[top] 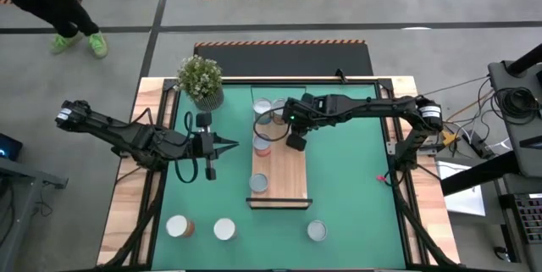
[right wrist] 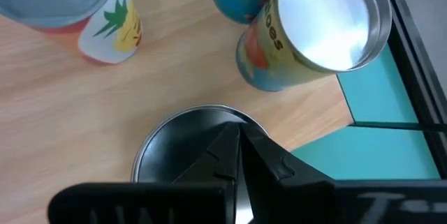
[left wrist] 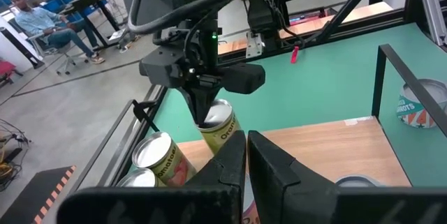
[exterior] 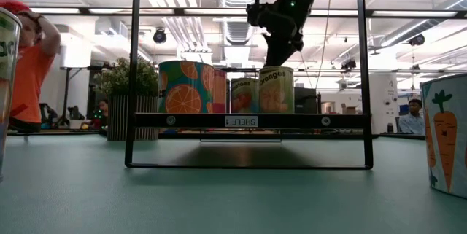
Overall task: Pick and place cans onto a shelf
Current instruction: Put the canned oranges on the shelf
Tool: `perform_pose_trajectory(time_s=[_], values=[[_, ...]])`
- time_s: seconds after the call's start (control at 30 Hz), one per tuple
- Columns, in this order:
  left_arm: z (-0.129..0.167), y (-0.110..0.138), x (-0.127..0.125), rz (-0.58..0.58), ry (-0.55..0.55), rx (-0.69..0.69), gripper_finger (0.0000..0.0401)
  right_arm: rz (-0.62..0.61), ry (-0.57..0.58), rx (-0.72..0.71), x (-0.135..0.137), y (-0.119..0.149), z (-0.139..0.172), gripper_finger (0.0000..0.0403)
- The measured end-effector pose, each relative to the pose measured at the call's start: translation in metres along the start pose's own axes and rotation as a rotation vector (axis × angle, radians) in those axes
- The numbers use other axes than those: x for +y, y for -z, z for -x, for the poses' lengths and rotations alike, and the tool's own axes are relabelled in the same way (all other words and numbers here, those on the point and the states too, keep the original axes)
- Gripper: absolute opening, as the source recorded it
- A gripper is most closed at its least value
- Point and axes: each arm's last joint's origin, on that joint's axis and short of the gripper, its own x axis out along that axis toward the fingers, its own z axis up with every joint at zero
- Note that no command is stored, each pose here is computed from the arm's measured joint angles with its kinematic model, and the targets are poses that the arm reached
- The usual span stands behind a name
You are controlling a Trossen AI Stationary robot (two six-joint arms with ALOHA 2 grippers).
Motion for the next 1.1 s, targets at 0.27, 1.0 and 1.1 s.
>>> perform_pose_trajectory(time_s=[0.27,1.0,1.1], values=[[0.0,0.0,0.0,0.002,0.0,-0.003,0.0,-0.146,0.063,0.03,-0.002,0.003,0.002,0.0009],[0.0,0.0,0.0,0.002,0.001,0.003,0.0,0.065,-0.158,0.0,-0.001,-0.009,0.019,0.0009],[0.0,0.0,0.0,0.006,0.001,0.004,0.0,0.075,-0.155,0.02,0.001,-0.009,0.009,0.0009]])
